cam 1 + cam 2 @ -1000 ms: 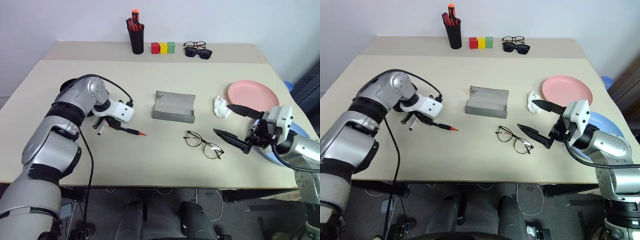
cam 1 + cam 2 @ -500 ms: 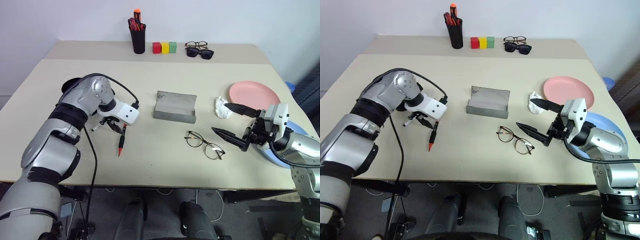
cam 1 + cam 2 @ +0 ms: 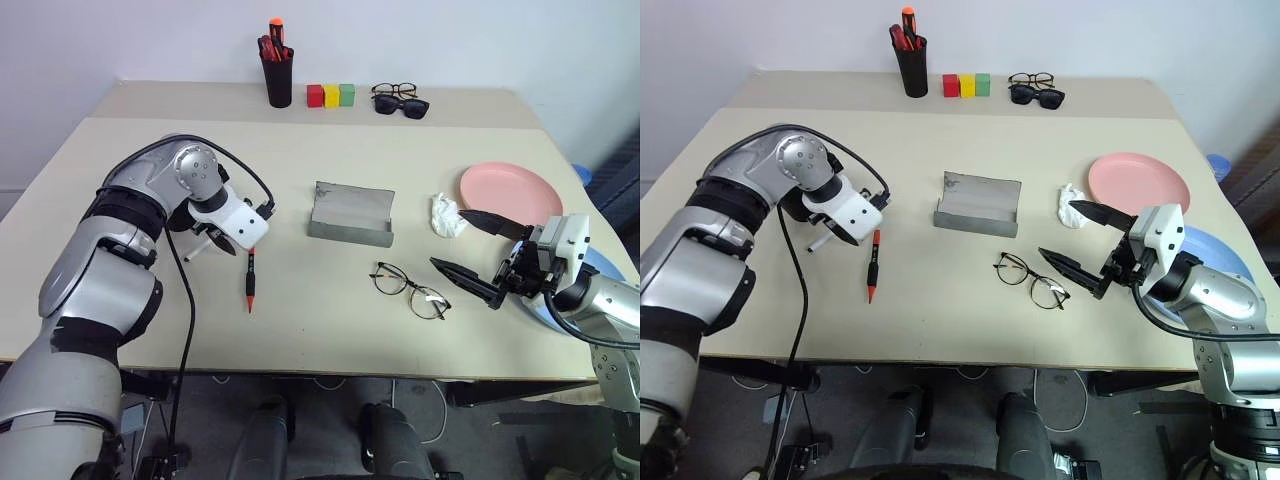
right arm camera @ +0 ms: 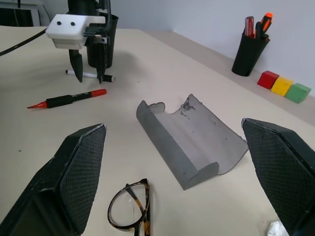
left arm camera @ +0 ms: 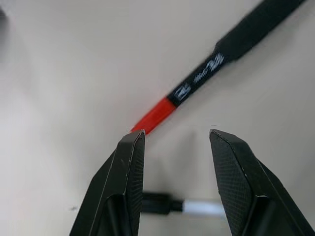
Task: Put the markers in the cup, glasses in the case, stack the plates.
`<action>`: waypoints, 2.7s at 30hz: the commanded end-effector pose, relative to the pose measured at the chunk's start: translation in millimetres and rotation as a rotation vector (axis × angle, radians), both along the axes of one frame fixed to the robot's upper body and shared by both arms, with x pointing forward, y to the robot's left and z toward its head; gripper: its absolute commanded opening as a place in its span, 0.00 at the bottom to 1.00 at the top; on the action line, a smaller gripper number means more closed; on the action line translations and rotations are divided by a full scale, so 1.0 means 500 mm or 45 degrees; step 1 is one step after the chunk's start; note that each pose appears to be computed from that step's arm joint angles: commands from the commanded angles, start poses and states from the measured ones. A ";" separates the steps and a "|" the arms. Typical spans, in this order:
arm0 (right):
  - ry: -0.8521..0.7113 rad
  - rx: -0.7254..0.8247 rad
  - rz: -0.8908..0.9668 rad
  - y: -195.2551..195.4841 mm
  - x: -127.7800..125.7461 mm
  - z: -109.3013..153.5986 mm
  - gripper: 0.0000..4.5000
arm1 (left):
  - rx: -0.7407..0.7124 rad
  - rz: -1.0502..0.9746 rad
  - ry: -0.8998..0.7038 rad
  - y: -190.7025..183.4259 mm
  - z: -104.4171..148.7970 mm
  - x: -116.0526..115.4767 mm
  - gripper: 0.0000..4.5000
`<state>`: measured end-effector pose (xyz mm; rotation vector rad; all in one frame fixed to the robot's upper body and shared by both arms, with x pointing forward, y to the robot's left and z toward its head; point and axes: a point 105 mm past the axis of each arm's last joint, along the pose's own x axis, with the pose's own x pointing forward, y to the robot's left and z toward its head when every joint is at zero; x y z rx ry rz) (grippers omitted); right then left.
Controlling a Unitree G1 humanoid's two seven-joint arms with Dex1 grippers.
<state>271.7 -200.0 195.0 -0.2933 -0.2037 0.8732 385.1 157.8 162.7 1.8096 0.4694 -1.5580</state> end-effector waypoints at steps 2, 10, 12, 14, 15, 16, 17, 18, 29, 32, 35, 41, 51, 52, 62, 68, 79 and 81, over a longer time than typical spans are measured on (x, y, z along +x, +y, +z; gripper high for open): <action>-0.079 -0.002 -0.003 0.001 -0.010 0.027 1.00 | 0.065 -0.165 -0.113 -0.018 0.007 0.008 0.46; -0.086 -0.005 -0.026 -0.002 -0.016 0.031 1.00 | 0.139 -0.409 -0.132 -0.031 -0.021 -0.007 0.46; -0.087 -0.005 -0.031 -0.003 -0.017 0.031 1.00 | 0.156 -0.453 -0.131 -0.031 -0.021 -0.011 0.46; -0.086 -0.005 -0.034 -0.004 -0.018 0.031 1.00 | 0.164 -0.501 -0.126 -0.033 -0.020 -0.017 0.46; -0.086 -0.005 -0.035 -0.004 -0.018 0.031 1.00 | 0.164 -0.519 -0.126 -0.035 -0.019 -0.019 0.46; -0.087 -0.005 -0.036 -0.004 -0.018 0.031 1.00 | 0.160 -0.544 -0.126 -0.040 -0.018 -0.022 0.46; -0.087 -0.005 -0.037 -0.004 -0.018 0.031 1.00 | 0.162 -0.565 -0.126 -0.042 -0.017 -0.024 0.46; -0.087 -0.005 -0.038 -0.004 -0.017 0.031 1.00 | 0.167 -0.588 -0.126 -0.044 -0.016 -0.026 0.46; -0.089 -0.001 -0.040 -0.004 -0.014 0.032 1.00 | 0.155 -0.731 -0.068 -0.063 -0.021 -0.054 0.46; -0.089 0.001 -0.038 -0.004 -0.014 0.032 1.00 | 0.168 -0.757 -0.032 -0.061 -0.027 -0.065 0.46; -0.088 0.003 -0.038 -0.004 -0.013 0.032 1.00 | 0.180 -0.770 0.003 -0.058 -0.032 -0.074 0.46; -0.089 0.003 -0.040 -0.005 -0.012 0.032 1.00 | 0.194 -0.757 0.049 -0.054 -0.039 -0.086 0.46; -0.082 0.004 -0.044 -0.009 -0.015 0.031 1.00 | 0.283 -0.749 0.078 -0.037 -0.053 -0.091 0.01; -0.081 0.004 -0.044 -0.009 -0.016 0.031 1.00 | 0.292 -0.751 0.078 -0.035 -0.053 -0.091 0.01; -0.082 0.012 -0.041 -0.007 -0.009 0.029 1.00 | 0.059 -0.638 0.064 -0.068 -0.042 -0.094 0.01; -0.095 0.035 -0.048 -0.011 -0.003 0.036 1.00 | -0.646 -0.176 0.103 -0.167 0.102 -0.053 0.01; -0.115 0.171 0.110 0.004 0.009 0.092 1.00 | -2.296 0.619 -0.483 -0.147 0.408 0.074 0.01; -0.067 0.161 0.218 0.023 0.006 0.091 1.00 | -2.489 0.724 -0.663 -0.125 0.416 0.074 0.01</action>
